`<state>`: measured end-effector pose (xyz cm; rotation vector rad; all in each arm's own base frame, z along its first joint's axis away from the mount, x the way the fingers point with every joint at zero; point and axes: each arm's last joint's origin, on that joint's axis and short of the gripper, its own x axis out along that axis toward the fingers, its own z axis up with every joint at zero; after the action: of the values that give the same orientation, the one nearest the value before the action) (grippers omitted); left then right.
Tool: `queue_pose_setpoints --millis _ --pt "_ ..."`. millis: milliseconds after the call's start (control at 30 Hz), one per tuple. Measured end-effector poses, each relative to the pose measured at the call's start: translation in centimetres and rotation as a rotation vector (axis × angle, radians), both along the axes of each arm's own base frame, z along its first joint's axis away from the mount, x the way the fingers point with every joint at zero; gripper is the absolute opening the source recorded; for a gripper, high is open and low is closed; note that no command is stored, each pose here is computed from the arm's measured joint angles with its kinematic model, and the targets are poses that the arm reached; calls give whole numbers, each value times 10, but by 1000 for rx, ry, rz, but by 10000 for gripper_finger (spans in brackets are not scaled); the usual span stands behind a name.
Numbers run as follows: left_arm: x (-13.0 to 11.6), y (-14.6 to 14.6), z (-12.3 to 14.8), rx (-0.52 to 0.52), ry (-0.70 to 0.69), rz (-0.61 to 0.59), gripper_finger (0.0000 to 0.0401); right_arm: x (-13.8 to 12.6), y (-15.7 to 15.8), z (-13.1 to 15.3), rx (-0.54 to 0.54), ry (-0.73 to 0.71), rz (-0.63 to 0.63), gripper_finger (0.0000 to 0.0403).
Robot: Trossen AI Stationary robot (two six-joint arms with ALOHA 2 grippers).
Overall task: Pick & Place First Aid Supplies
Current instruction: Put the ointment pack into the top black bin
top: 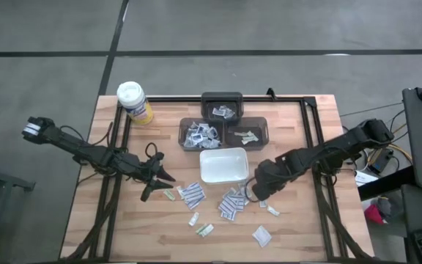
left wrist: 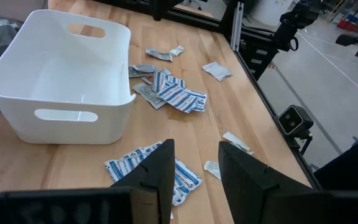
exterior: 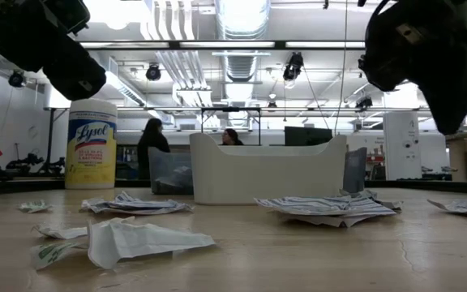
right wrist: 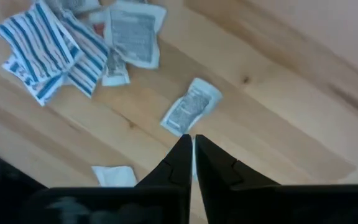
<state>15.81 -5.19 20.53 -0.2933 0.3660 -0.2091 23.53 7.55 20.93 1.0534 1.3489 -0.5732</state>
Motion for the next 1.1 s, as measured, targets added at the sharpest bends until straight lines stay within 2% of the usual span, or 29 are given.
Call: queue_pose_setpoints --millis 300,500,733,1100 --pt "0 0 0 21 -6 -8 117 -6 14 -6 6 42 -66 90" --pt "0 0 0 22 -7 -8 117 -1 19 -22 -25 96 -108 118" --pt "0 0 0 23 -7 -8 117 10 23 -44 -50 143 -115 125" --pt "0 0 0 22 -7 -8 117 17 26 -72 -86 220 -90 103"
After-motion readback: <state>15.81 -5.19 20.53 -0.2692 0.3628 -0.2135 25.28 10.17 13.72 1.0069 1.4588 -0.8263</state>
